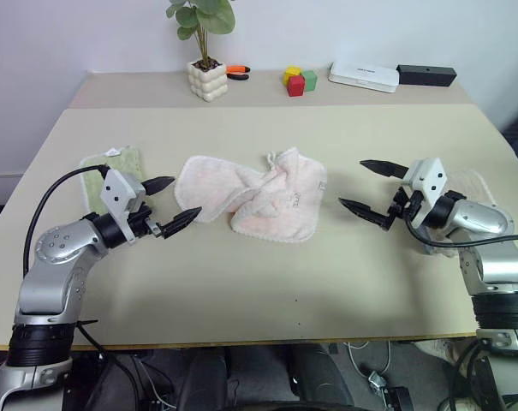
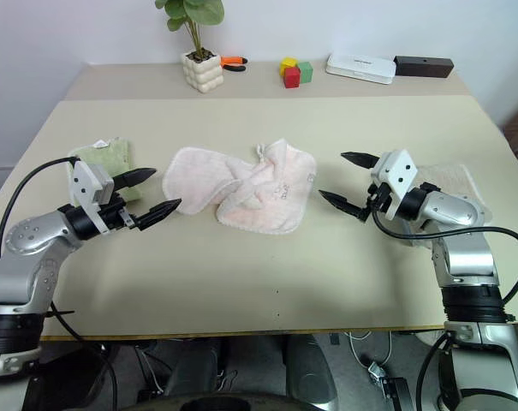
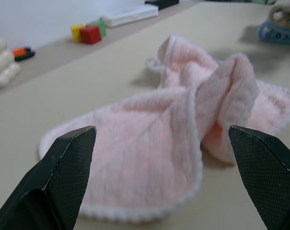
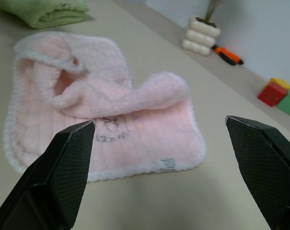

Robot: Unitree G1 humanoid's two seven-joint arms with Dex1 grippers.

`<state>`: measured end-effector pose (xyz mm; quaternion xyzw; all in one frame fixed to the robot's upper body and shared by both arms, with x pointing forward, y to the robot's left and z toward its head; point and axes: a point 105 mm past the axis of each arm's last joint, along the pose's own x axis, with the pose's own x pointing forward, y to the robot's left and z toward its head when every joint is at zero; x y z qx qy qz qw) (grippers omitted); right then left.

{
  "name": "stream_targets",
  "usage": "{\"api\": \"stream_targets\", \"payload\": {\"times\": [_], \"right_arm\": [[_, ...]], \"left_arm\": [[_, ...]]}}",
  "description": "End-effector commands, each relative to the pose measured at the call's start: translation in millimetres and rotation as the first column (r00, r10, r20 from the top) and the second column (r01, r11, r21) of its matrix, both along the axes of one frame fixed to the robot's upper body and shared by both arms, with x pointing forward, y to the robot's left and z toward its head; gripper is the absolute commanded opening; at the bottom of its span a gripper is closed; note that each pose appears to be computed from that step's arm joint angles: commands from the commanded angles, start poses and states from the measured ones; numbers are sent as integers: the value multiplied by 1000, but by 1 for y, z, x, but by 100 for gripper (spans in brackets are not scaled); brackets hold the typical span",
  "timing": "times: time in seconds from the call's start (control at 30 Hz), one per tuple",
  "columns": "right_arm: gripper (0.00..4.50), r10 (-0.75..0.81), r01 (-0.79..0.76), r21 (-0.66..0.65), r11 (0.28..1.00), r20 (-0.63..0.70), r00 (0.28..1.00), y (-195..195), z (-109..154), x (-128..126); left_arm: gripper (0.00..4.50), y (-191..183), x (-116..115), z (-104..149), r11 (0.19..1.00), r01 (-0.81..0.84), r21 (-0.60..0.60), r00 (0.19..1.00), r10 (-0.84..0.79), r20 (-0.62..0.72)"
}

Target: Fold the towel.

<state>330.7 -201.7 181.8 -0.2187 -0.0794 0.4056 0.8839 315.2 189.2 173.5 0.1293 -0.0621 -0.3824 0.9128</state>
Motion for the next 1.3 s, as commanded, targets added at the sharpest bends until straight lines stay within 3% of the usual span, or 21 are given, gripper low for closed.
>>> {"api": "stream_targets", "payload": {"times": [0.03, 0.27, 0.47, 0.6, 0.67, 0.83, 1.1, 1.23, 1.3], "right_arm": [[445, -2, 1, 15, 1000, 51, 999, 2, 14, -6], [445, -6, 5, 17, 1000, 65, 998, 6, 16, -6], [445, -9, 6, 28, 1000, 81, 997, 21, 9, -7], [445, -2, -3, 53, 999, 93, 996, 42, 3, -14], [445, 12, -20, 71, 997, 104, 994, 54, 6, -17], [445, 28, -42, 101, 994, 137, 990, 66, 12, -17], [445, -5, -14, 117, 993, 163, 987, 69, 7, -18], [450, -43, 16, 147, 989, 183, 982, 70, 10, -16], [450, -50, 21, 155, 988, 183, 982, 71, 9, -16]], "left_arm": [[450, -2, 1, 8, 1000, -2, -1, 999, 2, 49], [450, -16, -8, -2, 995, 98, 24, 995, -98, 8], [450, -14, -10, -30, 985, 166, 49, 984, -162, -78], [450, -6, 0, -26, 983, 160, 89, 987, -157, -40], [450, -5, 1, -29, 966, 181, 183, 983, -180, -26], [450, -1, 4, -34, 949, 184, 257, 983, -182, -32], [450, -23, 14, -60, 940, 204, 274, 979, -196, -57], [330, -26, 25, -81, 943, 192, 273, 979, -163, -124], [220, -31, 30, -82, 949, 184, 255, 979, -154, -131]]}}
